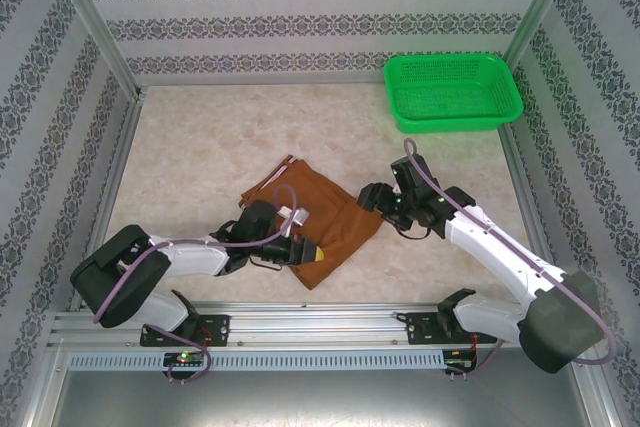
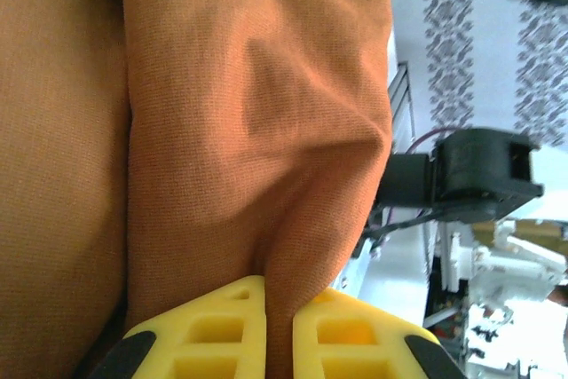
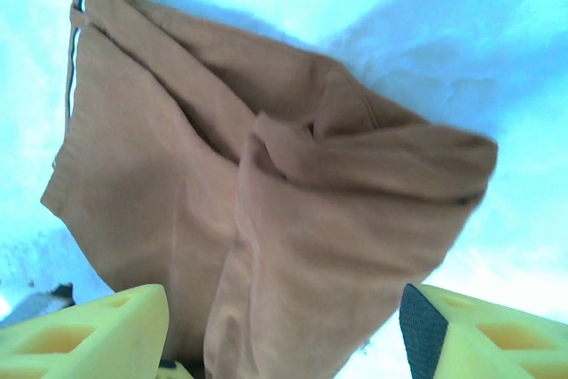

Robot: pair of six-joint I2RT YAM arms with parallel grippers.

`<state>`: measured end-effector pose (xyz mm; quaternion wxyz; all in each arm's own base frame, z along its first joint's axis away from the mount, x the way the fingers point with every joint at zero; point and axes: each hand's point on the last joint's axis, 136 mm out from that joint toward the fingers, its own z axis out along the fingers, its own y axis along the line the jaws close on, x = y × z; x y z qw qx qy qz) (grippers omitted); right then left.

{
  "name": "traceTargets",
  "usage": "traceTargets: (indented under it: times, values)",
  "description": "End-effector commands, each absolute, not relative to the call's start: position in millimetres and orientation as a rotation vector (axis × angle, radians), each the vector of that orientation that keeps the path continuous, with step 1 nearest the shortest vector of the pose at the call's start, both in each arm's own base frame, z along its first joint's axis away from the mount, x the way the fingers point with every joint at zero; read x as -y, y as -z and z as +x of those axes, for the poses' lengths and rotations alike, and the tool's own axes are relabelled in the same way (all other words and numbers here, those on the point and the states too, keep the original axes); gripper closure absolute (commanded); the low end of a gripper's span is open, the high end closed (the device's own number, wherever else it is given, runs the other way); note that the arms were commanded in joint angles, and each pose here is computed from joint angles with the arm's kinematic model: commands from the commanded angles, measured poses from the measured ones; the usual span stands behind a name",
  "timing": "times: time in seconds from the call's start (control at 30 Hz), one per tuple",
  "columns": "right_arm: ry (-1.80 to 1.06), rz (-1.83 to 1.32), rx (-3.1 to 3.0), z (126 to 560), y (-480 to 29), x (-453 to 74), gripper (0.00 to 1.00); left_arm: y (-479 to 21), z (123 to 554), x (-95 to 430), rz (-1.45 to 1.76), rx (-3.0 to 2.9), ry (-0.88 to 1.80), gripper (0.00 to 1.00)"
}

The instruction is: Roll up the long pants

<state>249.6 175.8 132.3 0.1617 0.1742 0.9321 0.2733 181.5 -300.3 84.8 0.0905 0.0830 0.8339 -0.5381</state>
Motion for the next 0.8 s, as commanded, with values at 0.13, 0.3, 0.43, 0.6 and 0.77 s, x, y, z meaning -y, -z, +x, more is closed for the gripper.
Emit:
traceTargets:
  times: [0.13,0.3,0.43,0.6,0.77]
  values:
    - [-0.836,0.439,-2.732,235.5,-108.6,-204.1,0.26,-113.3,205.8,303.5,0.135,-2.328,1.706,1.0]
    - [-0.835,0.431,-2.768,246.8,-78.6,-219.1,0.24,-122.5,202.2,307.8,0.195,-2.33,1.743,1.0]
    - [-0.806,0.434,-2.82,255.8,-51.8,-227.8,0.24,-126.5,201.6,304.1,0.205,-2.326,1.74,1.0]
    - [-0.733,0.483,-2.884,259.5,-18.3,-225.6,0.52,-130.7,197.7,298.3,0.246,-2.323,1.732,1.0]
    - [-0.687,0.589,-2.86,246.9,-10.9,-200.8,1.0,-129.4,192.4,280.5,0.487,-2.488,1.371,0.91]
